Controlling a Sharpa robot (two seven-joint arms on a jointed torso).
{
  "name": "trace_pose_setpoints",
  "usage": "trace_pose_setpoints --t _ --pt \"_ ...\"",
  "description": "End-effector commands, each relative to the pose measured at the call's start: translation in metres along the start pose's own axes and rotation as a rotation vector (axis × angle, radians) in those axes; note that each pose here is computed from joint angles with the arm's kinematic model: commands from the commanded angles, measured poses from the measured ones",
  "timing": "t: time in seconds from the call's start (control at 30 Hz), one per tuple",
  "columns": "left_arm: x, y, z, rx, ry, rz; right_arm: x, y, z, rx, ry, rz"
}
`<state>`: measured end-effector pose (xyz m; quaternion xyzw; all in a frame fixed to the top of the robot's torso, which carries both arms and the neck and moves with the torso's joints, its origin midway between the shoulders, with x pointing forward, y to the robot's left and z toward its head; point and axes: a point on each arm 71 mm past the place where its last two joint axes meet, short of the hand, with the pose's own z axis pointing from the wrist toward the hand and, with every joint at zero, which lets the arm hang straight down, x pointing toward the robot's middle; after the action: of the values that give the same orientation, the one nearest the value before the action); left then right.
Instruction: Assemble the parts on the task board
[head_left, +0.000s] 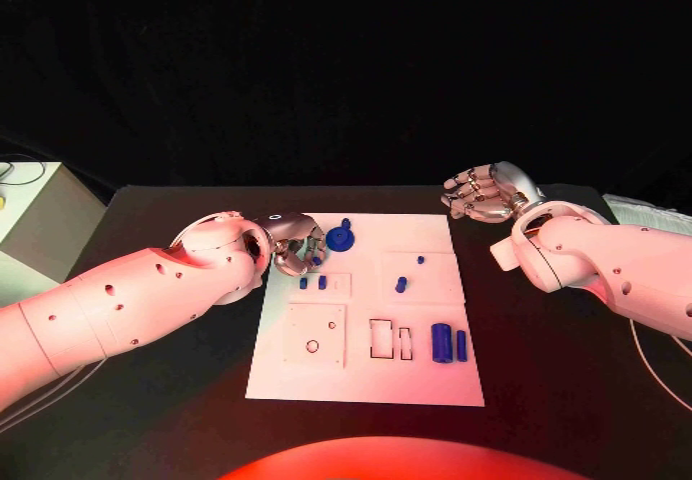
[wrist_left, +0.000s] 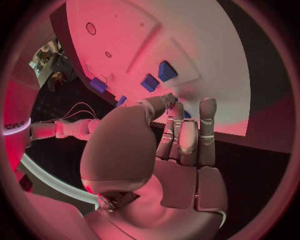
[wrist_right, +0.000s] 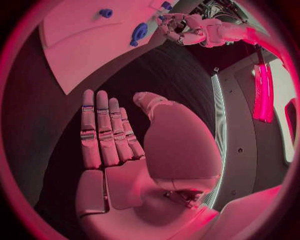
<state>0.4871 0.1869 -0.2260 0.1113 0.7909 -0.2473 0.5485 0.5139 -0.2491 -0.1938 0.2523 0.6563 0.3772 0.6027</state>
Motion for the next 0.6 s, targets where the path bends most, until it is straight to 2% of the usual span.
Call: trace_pose_setpoints --t 0.03,0.6 --pt "-0.0003 -0.0011 -0.0001 0.003 -0.003 0.004 0.0009 0.0008 -0.0002 -0.012 0.011 -0.002" --pt "-0.0010 -0.0033 -0.0011 0.018 -0.003 -0.018 0.0011 0.0004 -0.0004 -0.012 0.011 -0.002"
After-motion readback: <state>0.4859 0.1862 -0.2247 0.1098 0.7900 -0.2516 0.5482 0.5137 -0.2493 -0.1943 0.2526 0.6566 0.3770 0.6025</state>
